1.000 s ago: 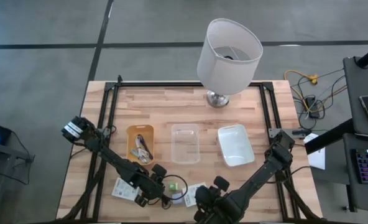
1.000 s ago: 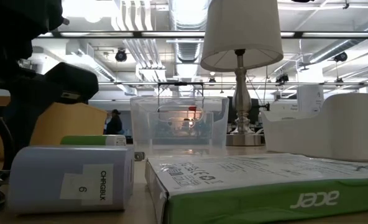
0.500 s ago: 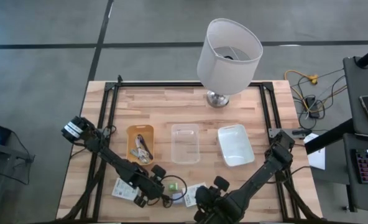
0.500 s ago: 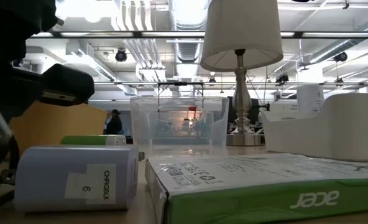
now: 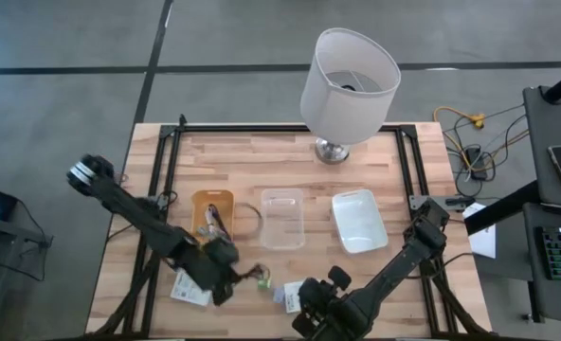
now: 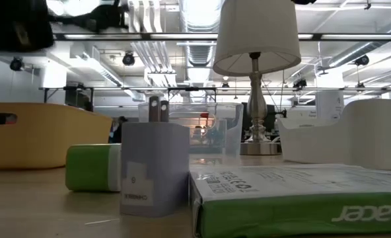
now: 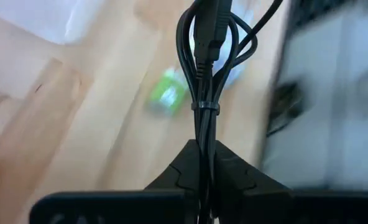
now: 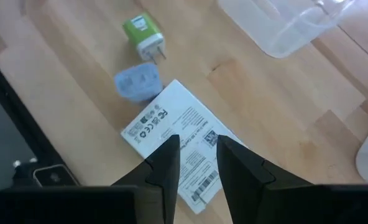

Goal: Pick and place items into bin
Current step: Put the black charger cable into the yellow bin

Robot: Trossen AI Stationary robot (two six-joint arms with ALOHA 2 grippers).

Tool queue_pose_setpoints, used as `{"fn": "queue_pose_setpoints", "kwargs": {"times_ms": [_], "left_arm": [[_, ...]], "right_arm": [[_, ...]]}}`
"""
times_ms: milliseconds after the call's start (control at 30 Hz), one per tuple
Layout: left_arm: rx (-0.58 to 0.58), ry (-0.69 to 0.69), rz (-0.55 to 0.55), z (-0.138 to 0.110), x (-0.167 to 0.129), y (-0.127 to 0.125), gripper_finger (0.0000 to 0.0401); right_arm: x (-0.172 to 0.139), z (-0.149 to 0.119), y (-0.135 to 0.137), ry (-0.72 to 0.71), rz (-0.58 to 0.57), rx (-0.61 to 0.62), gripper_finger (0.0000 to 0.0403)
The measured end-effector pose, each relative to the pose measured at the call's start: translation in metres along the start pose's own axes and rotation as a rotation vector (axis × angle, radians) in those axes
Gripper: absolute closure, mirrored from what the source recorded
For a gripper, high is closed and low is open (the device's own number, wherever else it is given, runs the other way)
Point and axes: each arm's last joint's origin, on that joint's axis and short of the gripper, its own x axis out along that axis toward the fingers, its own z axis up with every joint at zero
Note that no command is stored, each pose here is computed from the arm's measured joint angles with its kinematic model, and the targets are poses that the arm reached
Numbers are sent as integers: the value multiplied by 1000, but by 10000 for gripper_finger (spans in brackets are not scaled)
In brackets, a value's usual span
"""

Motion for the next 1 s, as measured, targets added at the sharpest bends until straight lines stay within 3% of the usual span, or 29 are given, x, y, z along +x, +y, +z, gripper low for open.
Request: {"fn": "queue_pose_setpoints", "kwargs": {"times_ms": [133,233,333,467,633,733,1000], "left_arm": [[-311,-198,-51,8,-45,8,397],[-517,-355,-26,6,-71,27,397],[-729,-404,54,-11,-75,62,397],[-925,-425,30,-27,-68,91,397],[-916,-405,178,-32,-61,116,397],[-887,-310,343,-38,-64,128,389],[-920,-283,298,-35,-64,123,315]], "right_arm": [[0,2,-2,-38,-21,18,311],[2,4,-4,-53,-37,27,312],[4,8,-5,-65,-48,55,312],[6,13,-6,-74,-58,75,312],[8,16,-7,-94,-66,101,312],[8,17,-7,-93,-66,102,312],[8,16,-9,-89,-82,96,312]]}}
